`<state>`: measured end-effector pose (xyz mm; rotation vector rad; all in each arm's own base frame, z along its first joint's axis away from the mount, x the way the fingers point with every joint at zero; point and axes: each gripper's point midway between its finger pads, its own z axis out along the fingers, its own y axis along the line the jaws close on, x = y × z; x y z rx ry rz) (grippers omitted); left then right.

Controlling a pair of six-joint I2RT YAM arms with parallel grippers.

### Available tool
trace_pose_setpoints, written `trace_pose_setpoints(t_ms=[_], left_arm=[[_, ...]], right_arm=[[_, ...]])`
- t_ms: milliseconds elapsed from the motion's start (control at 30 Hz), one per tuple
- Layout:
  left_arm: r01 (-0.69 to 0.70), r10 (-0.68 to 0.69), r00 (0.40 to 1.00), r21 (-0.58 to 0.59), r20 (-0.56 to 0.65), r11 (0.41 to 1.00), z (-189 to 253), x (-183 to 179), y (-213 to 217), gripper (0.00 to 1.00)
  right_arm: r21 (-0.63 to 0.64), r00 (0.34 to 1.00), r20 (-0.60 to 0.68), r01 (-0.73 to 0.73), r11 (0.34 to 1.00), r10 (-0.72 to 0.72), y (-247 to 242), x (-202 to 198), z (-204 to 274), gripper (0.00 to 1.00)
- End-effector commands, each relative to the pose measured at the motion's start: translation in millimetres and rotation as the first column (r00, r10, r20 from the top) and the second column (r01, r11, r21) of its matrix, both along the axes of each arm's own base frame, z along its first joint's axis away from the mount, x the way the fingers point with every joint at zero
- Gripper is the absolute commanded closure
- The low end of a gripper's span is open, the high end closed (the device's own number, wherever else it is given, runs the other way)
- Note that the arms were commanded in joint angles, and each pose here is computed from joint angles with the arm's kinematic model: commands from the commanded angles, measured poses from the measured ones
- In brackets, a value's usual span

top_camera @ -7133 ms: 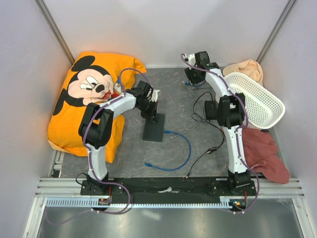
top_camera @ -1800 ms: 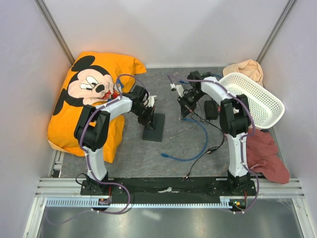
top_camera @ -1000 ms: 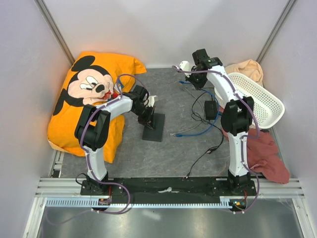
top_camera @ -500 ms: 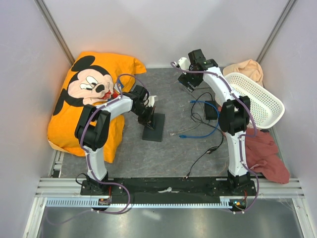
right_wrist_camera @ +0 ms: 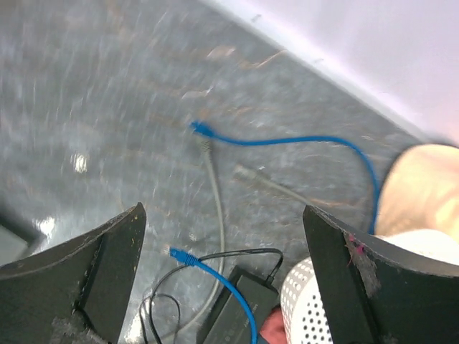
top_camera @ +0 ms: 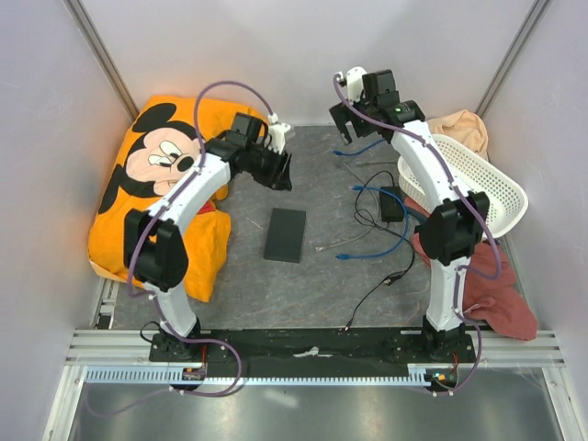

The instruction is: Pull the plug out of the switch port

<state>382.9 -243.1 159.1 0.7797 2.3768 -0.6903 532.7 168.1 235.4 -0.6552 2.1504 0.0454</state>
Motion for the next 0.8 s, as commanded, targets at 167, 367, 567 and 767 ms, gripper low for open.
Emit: trace_pose_setpoints(t_ms=[167, 367, 567, 767], left_arm=[[-0.024, 0.034, 0.907, -0.028, 0.420, 0.999, 143, 35, 13, 0.00], [-0.116, 0.179, 0.860, -0.157, 0.479, 0.981, 197, 38, 19, 0.00], [-0.171, 0.306, 0.742, -0.273, 0.596, 0.947, 274, 40, 33, 0.00], [-0.128, 0.255, 0.670, -0.231, 0.697, 0.965, 262, 32, 40, 0.00]], right_arm=[[0.103, 0.951, 0.154, 0.254, 0.962, -0.268, -16, -2, 51, 0.02], [0.047, 0.971, 0.164, 0.170, 0.984, -0.175, 7, -39, 58, 0.02], [0.089, 1.000, 0.015, 0.024, 0.996, -0.025, 22, -102, 29, 0.02], [0.185, 0.997, 0.077, 0.003, 0.983, -0.018, 32, -102, 50, 0.02]])
